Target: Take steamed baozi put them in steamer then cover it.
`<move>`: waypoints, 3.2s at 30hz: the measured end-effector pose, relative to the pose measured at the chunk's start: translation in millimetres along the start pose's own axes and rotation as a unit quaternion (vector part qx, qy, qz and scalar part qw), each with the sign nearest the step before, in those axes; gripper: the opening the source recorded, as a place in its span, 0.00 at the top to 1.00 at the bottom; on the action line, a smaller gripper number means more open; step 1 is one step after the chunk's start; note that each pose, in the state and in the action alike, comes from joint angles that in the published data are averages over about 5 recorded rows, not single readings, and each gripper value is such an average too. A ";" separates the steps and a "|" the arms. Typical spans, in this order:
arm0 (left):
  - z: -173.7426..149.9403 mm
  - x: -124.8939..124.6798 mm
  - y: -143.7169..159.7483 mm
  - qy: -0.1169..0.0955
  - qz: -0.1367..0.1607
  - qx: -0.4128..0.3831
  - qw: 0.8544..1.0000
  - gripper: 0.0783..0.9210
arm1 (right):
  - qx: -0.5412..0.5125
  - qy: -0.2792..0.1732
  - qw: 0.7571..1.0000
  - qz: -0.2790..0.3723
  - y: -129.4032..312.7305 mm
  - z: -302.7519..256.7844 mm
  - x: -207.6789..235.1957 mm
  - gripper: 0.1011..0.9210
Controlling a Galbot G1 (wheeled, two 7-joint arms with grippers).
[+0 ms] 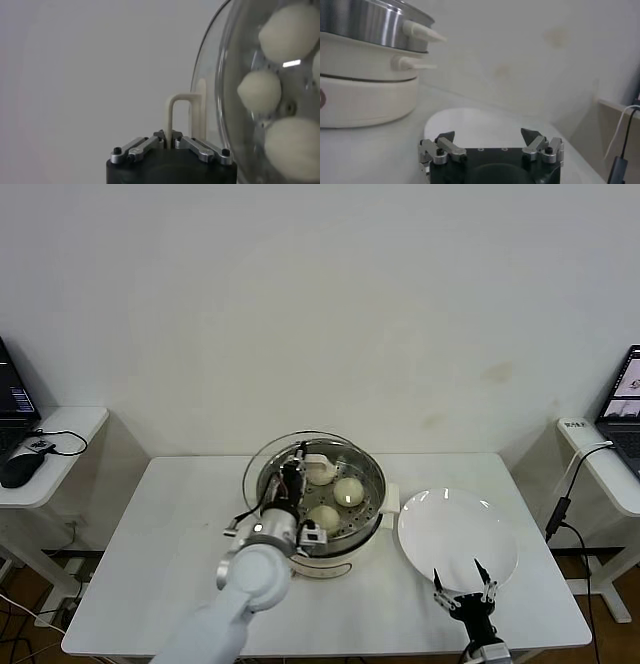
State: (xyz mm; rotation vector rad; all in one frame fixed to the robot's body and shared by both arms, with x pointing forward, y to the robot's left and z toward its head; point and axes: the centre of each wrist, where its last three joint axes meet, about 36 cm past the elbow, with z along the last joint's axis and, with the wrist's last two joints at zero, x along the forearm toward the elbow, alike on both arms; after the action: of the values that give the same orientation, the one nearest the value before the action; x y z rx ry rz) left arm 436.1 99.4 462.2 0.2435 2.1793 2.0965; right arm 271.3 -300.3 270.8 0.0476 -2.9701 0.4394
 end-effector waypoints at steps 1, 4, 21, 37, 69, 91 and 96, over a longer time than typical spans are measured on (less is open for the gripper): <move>-3.0 -0.9 -1.5 -0.002 0.001 0.000 1.000 0.92 | 0.000 0.000 1.000 0.000 0.0 0.1 0.1 0.12; -10.6 -3.4 -5.8 -0.006 0.005 0.000 1.000 0.92 | 0.000 0.000 1.000 -0.001 -0.4 0.5 0.4 0.12; -24.2 -16.0 -21.7 -0.006 0.014 -0.001 1.000 0.92 | 0.003 0.002 1.000 -0.008 -1.6 3.0 3.0 0.12; -19.0 -17.6 -30.6 0.001 0.017 -0.001 1.000 0.92 | 0.004 0.003 1.000 -0.015 0.1 4.3 4.4 0.12; 5.0 75.0 -0.1 -0.023 -0.023 0.064 0.997 0.12 | 0.012 0.004 1.000 -0.024 -2.4 4.1 10.6 0.12; 119.4 210.5 -65.4 0.049 -0.040 0.536 0.842 0.12 | -0.008 -0.010 0.999 -0.043 -11.8 -3.7 29.2 0.12; 128.8 226.1 -83.4 0.074 -0.058 0.617 0.781 0.12 | -0.013 -0.007 0.998 -0.054 -11.5 -7.2 36.8 0.12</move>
State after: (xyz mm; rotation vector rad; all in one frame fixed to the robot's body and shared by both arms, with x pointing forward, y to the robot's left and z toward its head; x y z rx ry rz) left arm 235.0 265.7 381.1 0.0110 3.1678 0.3149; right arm 236.4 -309.6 286.1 0.2080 -2.9683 0.3877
